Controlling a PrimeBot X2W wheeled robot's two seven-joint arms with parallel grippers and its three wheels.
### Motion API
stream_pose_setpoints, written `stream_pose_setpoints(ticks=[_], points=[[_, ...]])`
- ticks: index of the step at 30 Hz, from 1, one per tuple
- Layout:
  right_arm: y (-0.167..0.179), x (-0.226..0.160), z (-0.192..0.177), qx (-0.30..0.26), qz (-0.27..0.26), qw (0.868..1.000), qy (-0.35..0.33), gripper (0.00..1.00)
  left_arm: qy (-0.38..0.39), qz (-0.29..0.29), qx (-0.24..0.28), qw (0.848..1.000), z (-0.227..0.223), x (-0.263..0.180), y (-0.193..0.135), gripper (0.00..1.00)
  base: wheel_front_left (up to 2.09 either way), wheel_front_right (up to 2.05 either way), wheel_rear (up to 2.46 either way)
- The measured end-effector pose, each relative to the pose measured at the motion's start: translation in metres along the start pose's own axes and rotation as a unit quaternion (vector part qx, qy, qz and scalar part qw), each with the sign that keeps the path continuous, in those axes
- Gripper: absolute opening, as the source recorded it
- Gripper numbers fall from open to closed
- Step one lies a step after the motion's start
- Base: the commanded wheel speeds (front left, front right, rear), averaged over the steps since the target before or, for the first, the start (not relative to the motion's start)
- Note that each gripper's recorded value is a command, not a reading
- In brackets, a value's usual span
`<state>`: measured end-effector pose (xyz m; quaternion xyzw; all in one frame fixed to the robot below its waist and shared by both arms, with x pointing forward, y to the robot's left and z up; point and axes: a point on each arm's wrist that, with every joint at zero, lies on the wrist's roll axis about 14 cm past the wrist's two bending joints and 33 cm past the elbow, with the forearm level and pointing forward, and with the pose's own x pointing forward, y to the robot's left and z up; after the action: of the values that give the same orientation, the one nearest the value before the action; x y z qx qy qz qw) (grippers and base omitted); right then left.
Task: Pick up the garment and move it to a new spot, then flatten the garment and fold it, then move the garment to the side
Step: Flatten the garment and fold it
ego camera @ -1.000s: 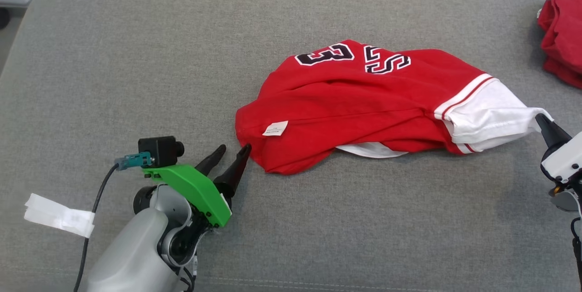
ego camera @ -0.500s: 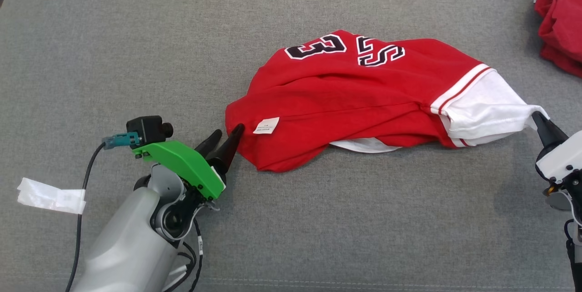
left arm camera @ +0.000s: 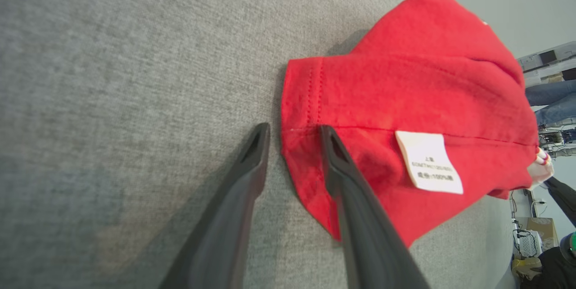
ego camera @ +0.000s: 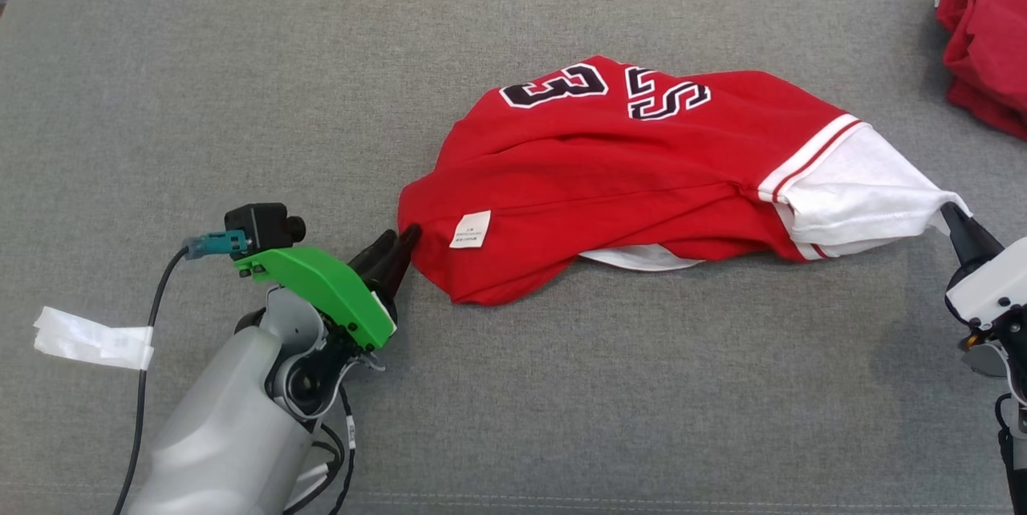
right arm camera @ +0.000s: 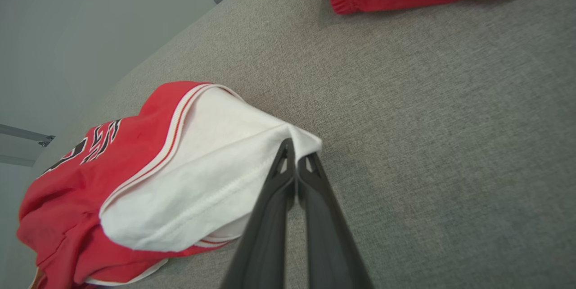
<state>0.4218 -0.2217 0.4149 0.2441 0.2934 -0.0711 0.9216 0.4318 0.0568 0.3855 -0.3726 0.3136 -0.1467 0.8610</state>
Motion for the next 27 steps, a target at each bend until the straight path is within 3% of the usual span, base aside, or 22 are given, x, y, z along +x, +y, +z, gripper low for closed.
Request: stream_pose_setpoints(ticks=[2, 7, 9, 12, 13, 15, 20, 22, 27], points=[[0.000, 0.000, 0.000, 0.000, 0.000, 1.000, 0.000, 0.00, -0.001, -0.005, 0.000, 1.000, 0.001, 0.001, -0.004, 0.98, 0.00, 0.00, 0.00], [0.001, -0.001, -0.001, -0.001, 0.002, 1.000, 0.001, 0.00, -0.001, -0.011, -0.005, 1.000, 0.001, 0.003, -0.010, 1.00, 0.00, 0.00, 0.00], [0.000, -0.001, -0.002, 0.000, 0.002, 1.000, 0.002, 0.00, 0.003, -0.008, -0.004, 1.000, -0.001, 0.004, -0.008, 0.84, 0.00, 0.00, 0.00], [0.001, -0.002, -0.004, 0.001, 0.002, 1.000, 0.004, 0.00, 0.006, -0.005, -0.002, 1.000, -0.001, 0.007, -0.006, 0.69, 0.00, 0.00, 0.00], [-0.001, -0.002, -0.004, 0.002, 0.001, 1.000, 0.004, 0.00, 0.007, -0.006, -0.002, 1.000, -0.001, 0.008, -0.006, 0.68, 0.00, 0.00, 0.00], [-0.003, -0.002, -0.004, 0.003, -0.003, 1.000, 0.004, 0.00, 0.010, -0.008, -0.001, 1.000, -0.002, 0.010, -0.008, 0.49, 0.00, 0.00, 0.00], [-0.008, -0.003, -0.001, 0.006, -0.010, 1.000, -0.003, 0.00, 0.026, -0.019, 0.002, 0.999, -0.011, 0.014, -0.016, 0.36, 0.00, 0.00, 0.00], [-0.009, -0.004, -0.001, 0.006, -0.011, 1.000, -0.003, 0.00, 0.034, -0.024, 0.002, 0.999, -0.015, 0.015, -0.020, 0.00, 0.00, 0.00, 0.00], [-0.010, -0.004, 0.000, 0.007, -0.011, 1.000, -0.008, 0.00, 0.043, -0.032, 0.012, 0.998, -0.019, 0.015, -0.025, 0.00, 0.00, 0.00, 0.00]])
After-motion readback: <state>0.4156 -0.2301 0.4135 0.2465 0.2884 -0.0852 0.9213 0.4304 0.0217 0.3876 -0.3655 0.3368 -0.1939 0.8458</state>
